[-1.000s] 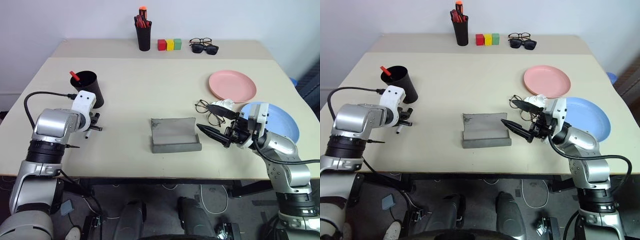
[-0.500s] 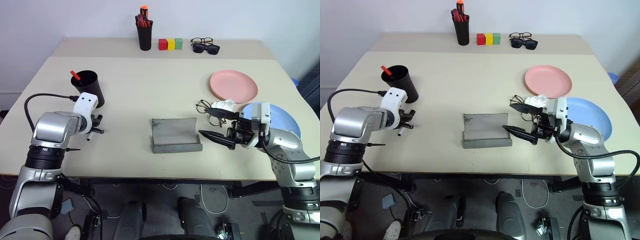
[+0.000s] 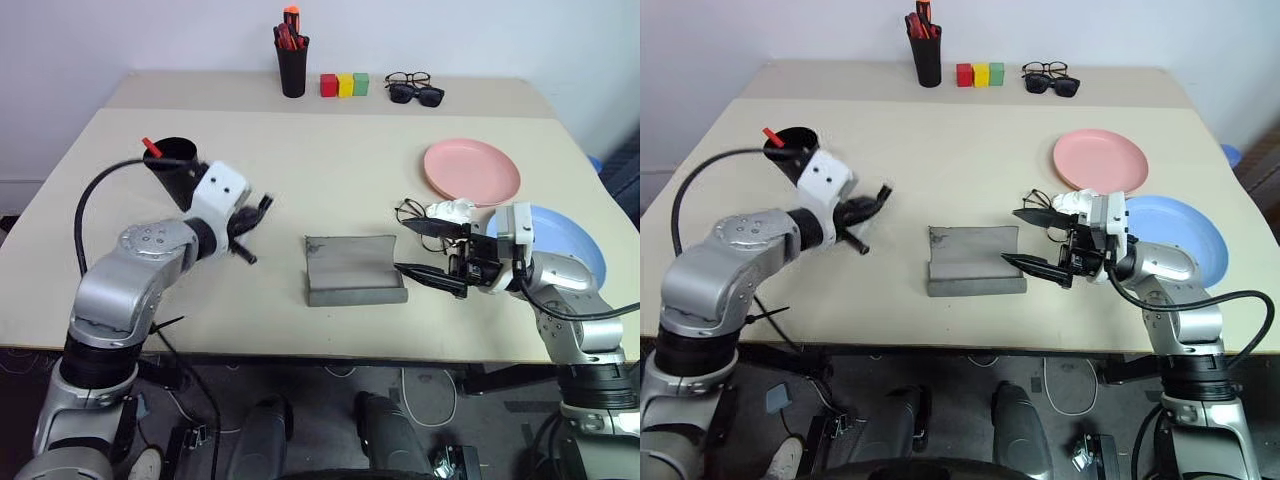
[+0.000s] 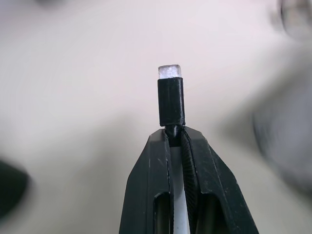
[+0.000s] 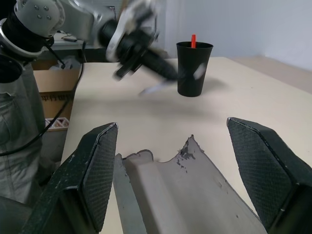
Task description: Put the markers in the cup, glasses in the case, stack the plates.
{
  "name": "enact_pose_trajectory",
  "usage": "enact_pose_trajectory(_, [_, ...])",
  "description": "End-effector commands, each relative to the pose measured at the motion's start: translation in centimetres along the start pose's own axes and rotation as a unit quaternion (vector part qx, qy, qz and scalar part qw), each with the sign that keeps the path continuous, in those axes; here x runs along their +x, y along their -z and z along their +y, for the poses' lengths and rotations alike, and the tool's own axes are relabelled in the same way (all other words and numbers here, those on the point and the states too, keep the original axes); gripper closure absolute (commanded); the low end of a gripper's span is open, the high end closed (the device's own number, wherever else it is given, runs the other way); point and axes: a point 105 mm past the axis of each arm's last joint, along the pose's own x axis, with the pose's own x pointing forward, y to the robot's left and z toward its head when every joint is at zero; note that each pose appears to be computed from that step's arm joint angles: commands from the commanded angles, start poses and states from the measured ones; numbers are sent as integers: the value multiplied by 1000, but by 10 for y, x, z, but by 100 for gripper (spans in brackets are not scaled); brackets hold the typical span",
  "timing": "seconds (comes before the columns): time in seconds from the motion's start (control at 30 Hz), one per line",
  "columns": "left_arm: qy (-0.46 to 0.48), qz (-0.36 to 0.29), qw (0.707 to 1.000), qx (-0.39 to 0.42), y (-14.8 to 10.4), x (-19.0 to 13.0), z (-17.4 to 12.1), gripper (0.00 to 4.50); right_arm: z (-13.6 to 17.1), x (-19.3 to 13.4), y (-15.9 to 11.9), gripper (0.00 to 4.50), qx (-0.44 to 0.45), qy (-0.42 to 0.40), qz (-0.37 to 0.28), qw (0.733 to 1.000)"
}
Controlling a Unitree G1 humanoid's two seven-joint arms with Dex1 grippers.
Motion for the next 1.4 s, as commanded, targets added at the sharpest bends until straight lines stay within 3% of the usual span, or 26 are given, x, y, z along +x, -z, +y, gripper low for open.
enact_pose_trajectory(0.03, [-167, -166, 972, 21, -63, -8, 49, 449, -15, 10, -9, 85, -42, 29, -30, 998])
enact_pose_trajectory(0.13, [-265, -254, 930, 36, -84, -13, 75, 449, -24, 21, -14, 85, -54, 43, -54, 996])
enact_pose_trajectory(0.53, [-410, -217, 882, 75, -46, 3, 126, 449, -28, 34, -18, 85, -65, 36, -73, 995])
enact_pose_trajectory(0.87, [-417, -196, 886, 49, -20, 15, 128, 449, -27, 32, -19, 85, -70, 42, -73, 994])
enact_pose_trajectory(1.13, [-425, -160, 890, 47, 16, 12, 124, 449, -27, 26, -21, 85, -73, 52, -67, 994])
enact_pose_trajectory(1.23, [-430, -156, 888, 41, 27, 10, 121, 335, -28, 22, -21, 85, -73, 57, -63, 994])
enact_pose_trajectory(1.37, [-418, -179, 890, 28, 25, 10, 112, 133, -28, 17, -22, 85, -72, 61, -55, 994])
enact_pose_trajectory(1.4, [-410, -186, 893, 21, 23, 10, 109, 133, -29, 16, -22, 85, -73, 62, -54, 994])
